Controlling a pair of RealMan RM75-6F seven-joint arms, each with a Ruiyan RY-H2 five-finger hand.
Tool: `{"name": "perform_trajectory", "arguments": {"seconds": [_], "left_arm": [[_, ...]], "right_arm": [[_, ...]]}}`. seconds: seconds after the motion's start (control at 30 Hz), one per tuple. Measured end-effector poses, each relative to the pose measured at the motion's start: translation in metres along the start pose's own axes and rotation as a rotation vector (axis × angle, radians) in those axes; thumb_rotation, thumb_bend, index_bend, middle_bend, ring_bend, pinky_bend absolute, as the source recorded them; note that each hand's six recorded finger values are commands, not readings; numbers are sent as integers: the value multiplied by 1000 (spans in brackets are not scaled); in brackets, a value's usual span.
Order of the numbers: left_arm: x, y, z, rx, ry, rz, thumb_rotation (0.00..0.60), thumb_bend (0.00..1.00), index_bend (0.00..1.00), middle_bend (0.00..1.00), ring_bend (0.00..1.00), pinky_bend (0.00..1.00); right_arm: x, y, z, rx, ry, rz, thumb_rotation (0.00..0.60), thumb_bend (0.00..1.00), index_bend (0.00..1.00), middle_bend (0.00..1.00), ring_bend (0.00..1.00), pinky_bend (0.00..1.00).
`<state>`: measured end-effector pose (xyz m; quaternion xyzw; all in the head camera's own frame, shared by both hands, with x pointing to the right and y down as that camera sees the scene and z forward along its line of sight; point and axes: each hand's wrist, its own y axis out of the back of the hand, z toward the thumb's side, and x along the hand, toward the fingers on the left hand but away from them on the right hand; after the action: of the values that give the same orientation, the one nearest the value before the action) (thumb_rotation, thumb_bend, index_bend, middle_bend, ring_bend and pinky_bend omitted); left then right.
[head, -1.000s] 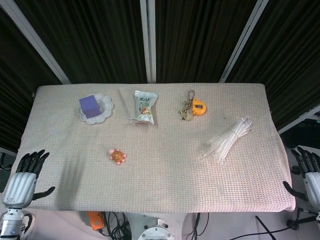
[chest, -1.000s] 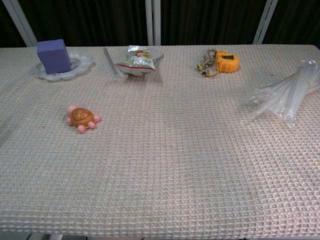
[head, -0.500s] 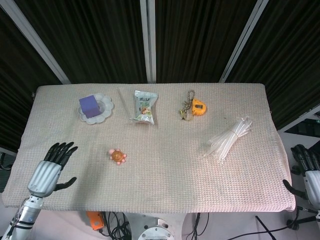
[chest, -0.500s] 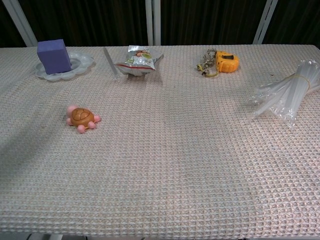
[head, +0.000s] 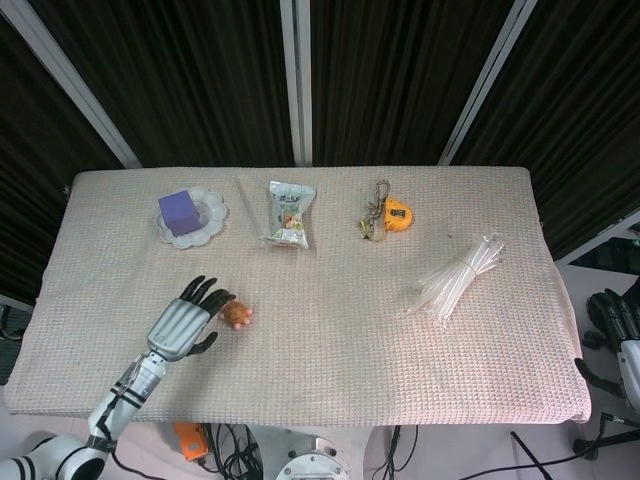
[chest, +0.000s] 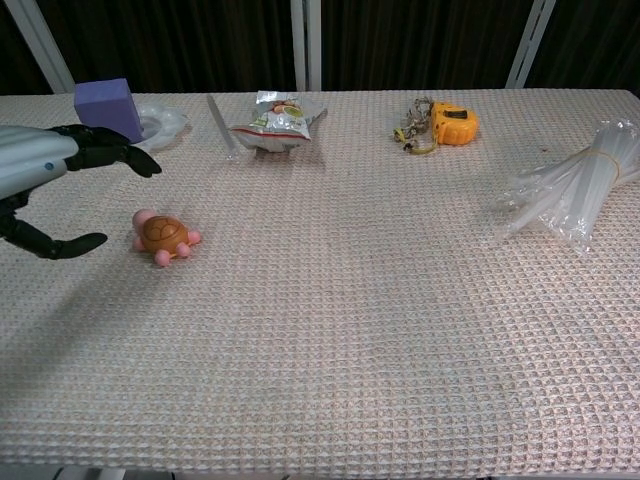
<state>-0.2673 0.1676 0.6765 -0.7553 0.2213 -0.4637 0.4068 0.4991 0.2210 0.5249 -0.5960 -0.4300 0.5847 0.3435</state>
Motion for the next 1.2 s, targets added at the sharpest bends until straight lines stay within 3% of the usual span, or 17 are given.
{"name": "perform_trajectory", "arguments": {"seconds": [0.57, 0.73, 1.0, 1.1, 1.2], "left_arm": [[32, -22, 9, 50, -31, -64, 600, 379, 184, 179, 0, 0], [39, -24, 8, 57, -30, -68, 600, 379, 239, 197, 0, 0], [44, -32, 6, 56, -23, -74, 600, 379, 373, 318, 0, 0], [46, -32, 8, 47, -27, -50, 600, 379, 460, 429, 13, 8], [48, -32, 6, 64, -29, -24, 600, 379, 540, 555, 99, 29]], "right_arm": [[-1, -2, -8, -3, -11, 10, 600, 170, 0, 0, 0, 0], [-2, -3, -11, -2, -19, 14, 600, 171, 0, 0, 0, 0], [-3, -6, -14, -4, -26, 21, 600, 170, 0, 0, 0, 0], [-3, -7, -15, -5, -28, 22, 600, 171, 0, 0, 0, 0], [-3, -8, -16, -5, -28, 25, 600, 171, 0, 0, 0, 0]]}}
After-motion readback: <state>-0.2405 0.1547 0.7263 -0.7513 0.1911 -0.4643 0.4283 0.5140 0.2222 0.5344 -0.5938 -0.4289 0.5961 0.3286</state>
